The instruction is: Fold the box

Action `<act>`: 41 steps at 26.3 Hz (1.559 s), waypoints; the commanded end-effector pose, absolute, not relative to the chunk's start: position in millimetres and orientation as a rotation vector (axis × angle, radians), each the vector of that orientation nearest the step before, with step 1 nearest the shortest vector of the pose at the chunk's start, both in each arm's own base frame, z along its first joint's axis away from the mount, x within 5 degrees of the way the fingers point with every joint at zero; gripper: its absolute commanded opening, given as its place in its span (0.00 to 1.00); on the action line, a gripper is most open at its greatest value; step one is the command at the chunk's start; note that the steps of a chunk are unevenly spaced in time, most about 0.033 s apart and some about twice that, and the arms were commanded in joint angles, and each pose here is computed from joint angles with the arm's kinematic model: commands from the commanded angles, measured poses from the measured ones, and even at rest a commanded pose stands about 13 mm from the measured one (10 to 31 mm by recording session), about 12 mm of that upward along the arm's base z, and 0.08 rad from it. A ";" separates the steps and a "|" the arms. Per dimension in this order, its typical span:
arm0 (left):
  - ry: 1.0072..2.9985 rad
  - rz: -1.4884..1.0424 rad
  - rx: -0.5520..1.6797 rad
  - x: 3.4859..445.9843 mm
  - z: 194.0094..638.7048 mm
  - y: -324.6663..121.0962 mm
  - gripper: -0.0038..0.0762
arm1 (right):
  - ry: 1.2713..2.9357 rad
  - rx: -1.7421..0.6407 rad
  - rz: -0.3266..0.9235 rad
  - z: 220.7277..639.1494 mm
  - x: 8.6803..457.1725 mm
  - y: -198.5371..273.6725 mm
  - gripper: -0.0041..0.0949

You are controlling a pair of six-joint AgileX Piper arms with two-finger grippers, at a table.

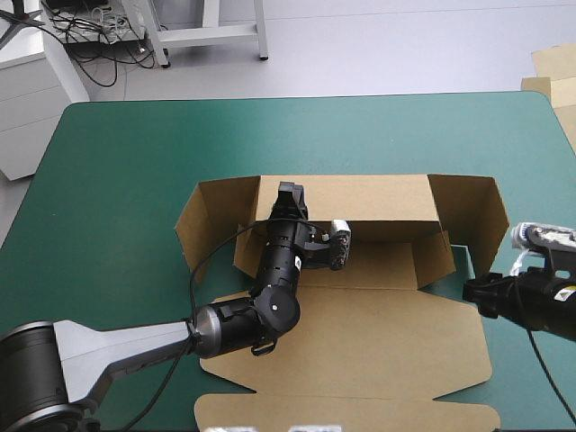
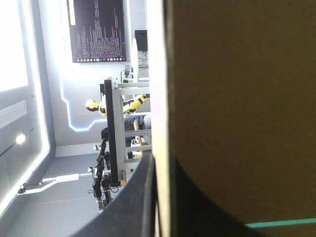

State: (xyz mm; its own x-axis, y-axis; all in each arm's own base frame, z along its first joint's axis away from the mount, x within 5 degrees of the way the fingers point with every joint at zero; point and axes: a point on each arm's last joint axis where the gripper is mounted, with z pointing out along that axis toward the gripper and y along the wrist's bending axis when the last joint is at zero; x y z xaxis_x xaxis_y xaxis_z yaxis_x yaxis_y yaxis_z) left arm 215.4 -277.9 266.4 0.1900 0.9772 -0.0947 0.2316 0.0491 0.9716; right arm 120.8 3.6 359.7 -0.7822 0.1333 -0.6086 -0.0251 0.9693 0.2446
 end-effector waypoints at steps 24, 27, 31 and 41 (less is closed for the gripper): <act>1.151 0.812 1.435 203.6 279.6 -287.6 0.04 | 2.348 0.067 0.365 445.7 327.0 -42.7 0.65; 1.152 0.814 1.434 203.6 279.7 -287.5 0.04 | 2.400 0.058 0.445 418.5 353.6 -45.0 0.65; 1.153 0.818 1.431 203.8 279.9 -287.1 0.04 | 2.447 0.037 0.467 403.1 365.6 -40.4 0.65; 1.156 0.829 1.422 204.2 280.5 -286.2 0.04 | 2.601 0.010 0.367 377.1 373.1 -29.9 0.63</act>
State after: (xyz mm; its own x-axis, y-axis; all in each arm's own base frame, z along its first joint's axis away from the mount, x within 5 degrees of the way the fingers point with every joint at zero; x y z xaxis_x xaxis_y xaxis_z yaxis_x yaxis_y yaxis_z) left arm 211.8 -279.0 267.9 0.2025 0.9752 -0.0893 0.2275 0.0418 0.9729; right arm 387.0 -30.8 351.3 -0.8961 0.0658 -0.4390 -0.0655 0.9585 0.2775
